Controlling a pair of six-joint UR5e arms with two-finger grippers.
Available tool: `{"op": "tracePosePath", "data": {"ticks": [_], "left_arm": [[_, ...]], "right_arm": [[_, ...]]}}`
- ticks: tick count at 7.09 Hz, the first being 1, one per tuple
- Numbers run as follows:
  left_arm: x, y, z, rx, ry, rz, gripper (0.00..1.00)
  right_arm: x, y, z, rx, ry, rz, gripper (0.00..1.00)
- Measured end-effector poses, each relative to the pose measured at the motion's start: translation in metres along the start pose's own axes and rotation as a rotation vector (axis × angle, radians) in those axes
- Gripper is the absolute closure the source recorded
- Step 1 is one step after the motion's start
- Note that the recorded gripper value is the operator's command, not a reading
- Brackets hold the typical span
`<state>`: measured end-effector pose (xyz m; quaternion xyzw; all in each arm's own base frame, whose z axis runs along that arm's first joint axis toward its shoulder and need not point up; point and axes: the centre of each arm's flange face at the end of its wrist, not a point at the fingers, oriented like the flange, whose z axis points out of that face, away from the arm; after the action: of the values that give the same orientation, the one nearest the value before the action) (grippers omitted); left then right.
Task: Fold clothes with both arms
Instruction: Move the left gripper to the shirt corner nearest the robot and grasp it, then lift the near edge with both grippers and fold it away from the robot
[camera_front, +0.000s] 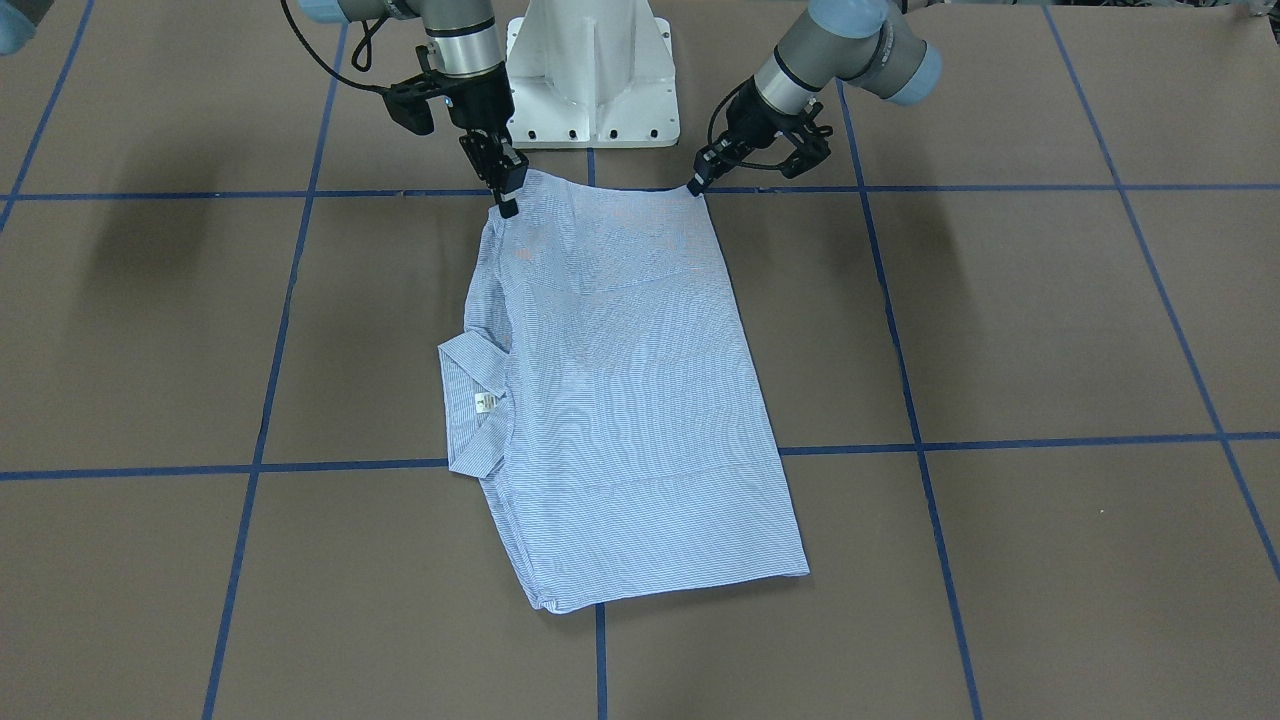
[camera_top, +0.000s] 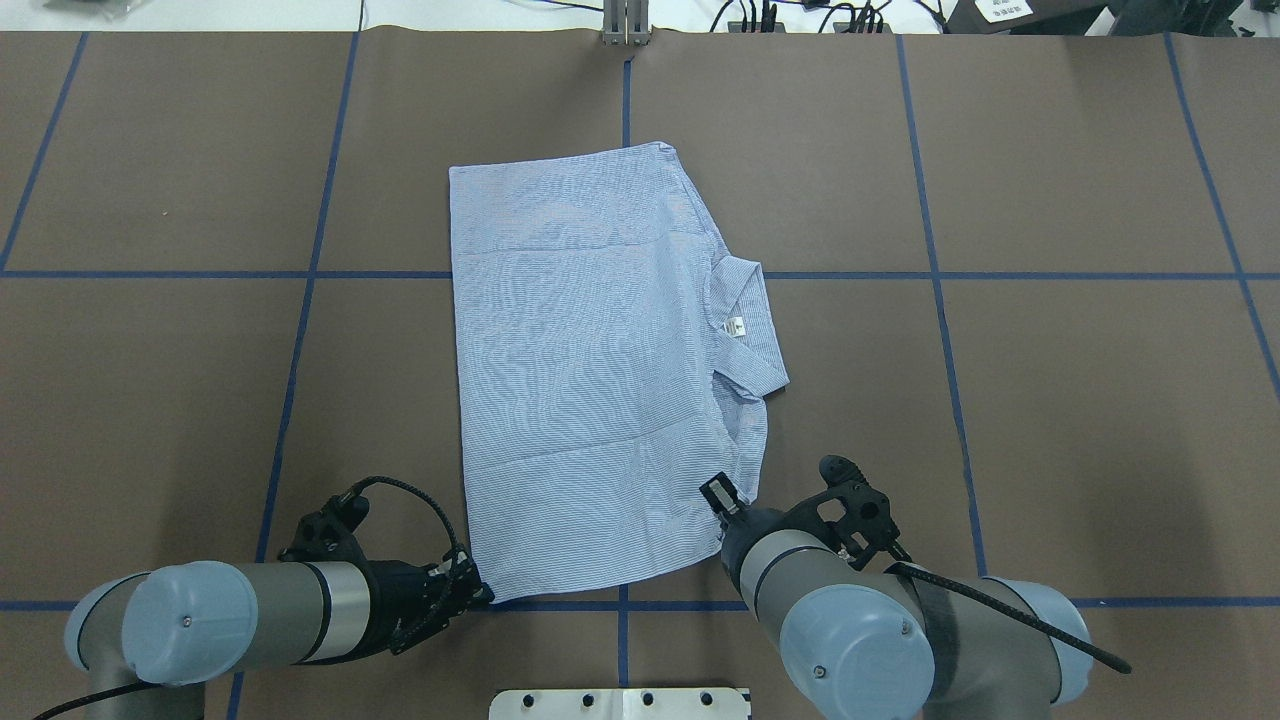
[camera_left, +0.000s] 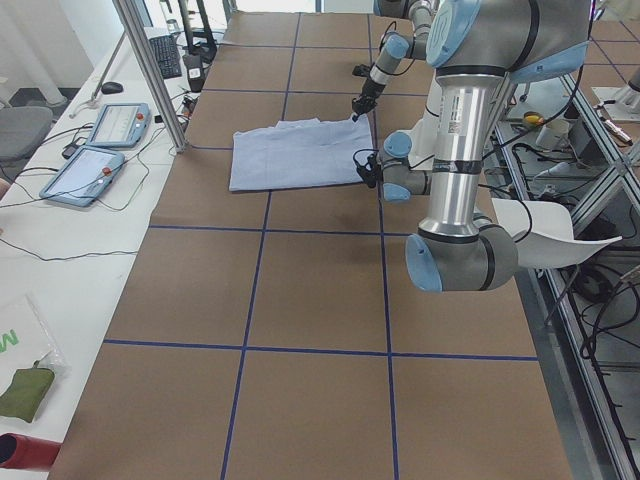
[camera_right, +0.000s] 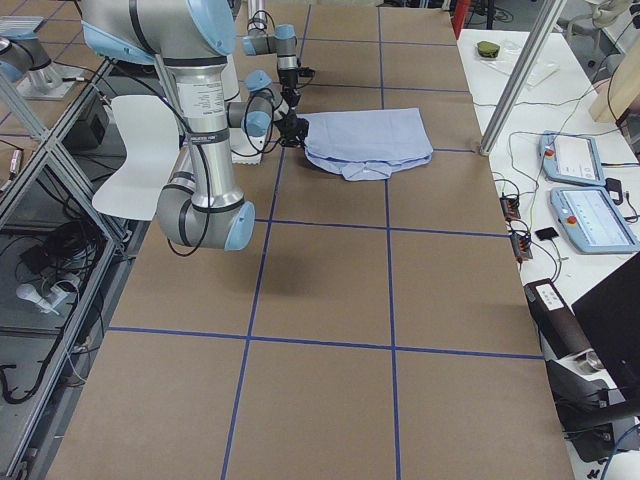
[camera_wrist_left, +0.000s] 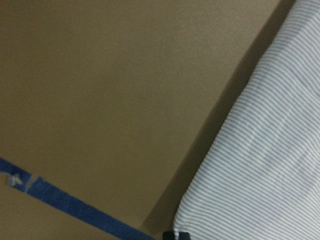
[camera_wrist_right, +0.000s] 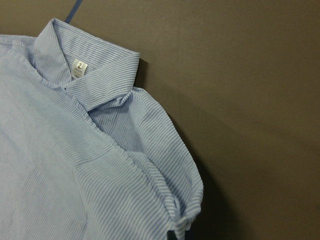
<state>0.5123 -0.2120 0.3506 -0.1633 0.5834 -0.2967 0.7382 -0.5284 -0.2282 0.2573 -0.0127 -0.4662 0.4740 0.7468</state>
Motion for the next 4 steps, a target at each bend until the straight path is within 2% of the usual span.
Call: {"op": "tracePosePath", "data": {"ticks": [2,4], "left_arm": [[0.017,0.011,-0.023,-0.032,0.045,0.002,1.0],[0.045,0.033,-0.085,-0.101,0.133,-0.006,1.0]], "right_arm": [[-0.001,-0.003,-0.007,-0.007,-0.008,0.006,1.0],[0.008,-0.014,-0.044,-0.048,-0.019,0.044,1.0]]}}
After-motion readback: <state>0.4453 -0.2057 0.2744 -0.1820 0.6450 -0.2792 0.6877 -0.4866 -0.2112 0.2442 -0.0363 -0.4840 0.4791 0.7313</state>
